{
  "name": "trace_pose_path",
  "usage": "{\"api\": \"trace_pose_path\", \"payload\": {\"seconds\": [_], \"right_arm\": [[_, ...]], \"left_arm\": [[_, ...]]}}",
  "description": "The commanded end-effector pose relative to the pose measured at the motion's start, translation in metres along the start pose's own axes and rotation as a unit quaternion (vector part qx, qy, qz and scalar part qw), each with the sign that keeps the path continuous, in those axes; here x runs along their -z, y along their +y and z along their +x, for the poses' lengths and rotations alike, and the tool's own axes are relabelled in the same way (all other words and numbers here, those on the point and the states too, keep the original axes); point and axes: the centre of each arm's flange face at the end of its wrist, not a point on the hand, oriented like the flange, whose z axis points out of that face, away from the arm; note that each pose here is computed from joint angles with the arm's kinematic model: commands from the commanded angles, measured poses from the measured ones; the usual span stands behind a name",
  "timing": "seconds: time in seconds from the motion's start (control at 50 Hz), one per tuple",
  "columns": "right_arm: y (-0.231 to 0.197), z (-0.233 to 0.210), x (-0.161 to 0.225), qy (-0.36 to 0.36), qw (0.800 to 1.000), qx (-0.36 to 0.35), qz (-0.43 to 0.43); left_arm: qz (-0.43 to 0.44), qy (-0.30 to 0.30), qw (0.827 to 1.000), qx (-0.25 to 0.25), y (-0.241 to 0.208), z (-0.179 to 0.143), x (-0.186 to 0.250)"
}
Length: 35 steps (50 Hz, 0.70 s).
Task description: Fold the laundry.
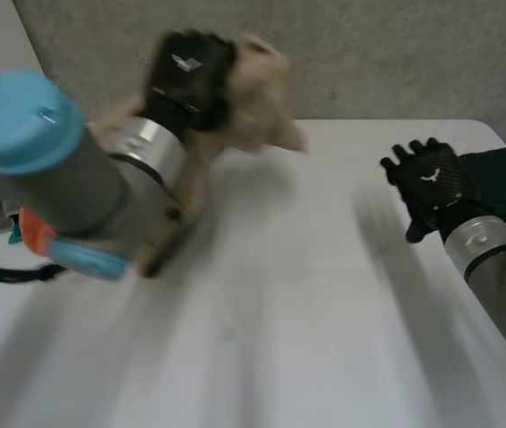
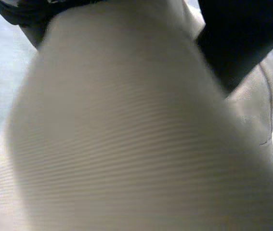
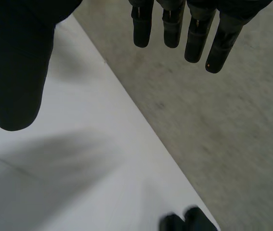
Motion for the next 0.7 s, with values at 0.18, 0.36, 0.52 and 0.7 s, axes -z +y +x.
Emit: {"api": "trace_pose_path", "payload": {"seconds": [0.18, 0.36, 0.52, 0.7], "right_arm": [[0.009, 0.024, -0.004, 0.043, 0.997, -0.053, -0.034], [0.000, 0.013, 0.010, -0.041, 0.989, -0.123, -0.078], [-0.009, -0.011, 0.033, -0.123, 0.968, -0.170, -0.138], [-0.008, -0.049, 0.062, -0.176, 0.959, -0.155, -0.161]], "left_arm": [[-0.032, 0.019, 0.998, 0.058, 0.007, 0.012, 0.008], [-0.065, -0.063, 0.995, 0.030, 0.031, -0.065, 0.009], [-0.173, -0.057, 0.982, -0.049, 0.100, -0.085, 0.016], [-0.224, -0.009, 0.972, -0.073, 0.120, -0.064, 0.036]]}}
